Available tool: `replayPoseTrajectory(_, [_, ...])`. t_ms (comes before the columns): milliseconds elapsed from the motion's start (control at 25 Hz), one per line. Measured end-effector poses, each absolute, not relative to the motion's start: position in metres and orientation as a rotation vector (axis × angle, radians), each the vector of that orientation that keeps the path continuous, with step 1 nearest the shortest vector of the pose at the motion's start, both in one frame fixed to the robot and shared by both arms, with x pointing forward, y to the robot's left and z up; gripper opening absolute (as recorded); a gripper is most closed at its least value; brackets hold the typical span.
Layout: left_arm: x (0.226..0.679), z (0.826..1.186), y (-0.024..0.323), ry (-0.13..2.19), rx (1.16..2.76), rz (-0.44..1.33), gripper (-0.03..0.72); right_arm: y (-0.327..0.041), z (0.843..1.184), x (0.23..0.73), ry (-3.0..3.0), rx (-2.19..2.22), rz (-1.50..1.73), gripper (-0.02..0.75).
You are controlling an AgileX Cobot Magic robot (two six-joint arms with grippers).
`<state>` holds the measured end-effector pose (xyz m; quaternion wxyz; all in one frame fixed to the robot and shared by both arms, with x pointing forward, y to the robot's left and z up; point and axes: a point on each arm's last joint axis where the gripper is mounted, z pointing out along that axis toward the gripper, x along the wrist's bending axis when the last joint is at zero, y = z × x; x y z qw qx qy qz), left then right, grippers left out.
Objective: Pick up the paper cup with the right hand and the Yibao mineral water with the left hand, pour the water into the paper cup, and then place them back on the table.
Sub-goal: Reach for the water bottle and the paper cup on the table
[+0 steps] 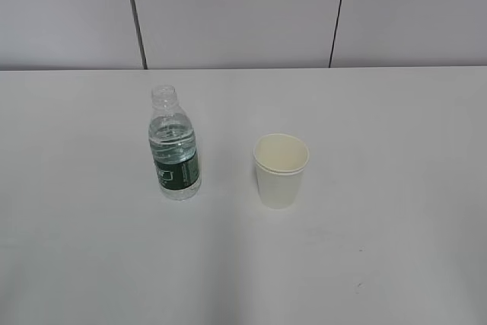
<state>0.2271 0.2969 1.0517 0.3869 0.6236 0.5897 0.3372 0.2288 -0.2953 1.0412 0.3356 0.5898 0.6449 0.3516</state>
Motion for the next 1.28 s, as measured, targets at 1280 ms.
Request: replayPoseTrajectory(1280, [0.2271, 1.0517, 0.2969, 1.501, 1.587, 0.858, 0.584, -0.2953, 1.0414, 0.2289, 1.681, 1.537, 0.918, 0.519])
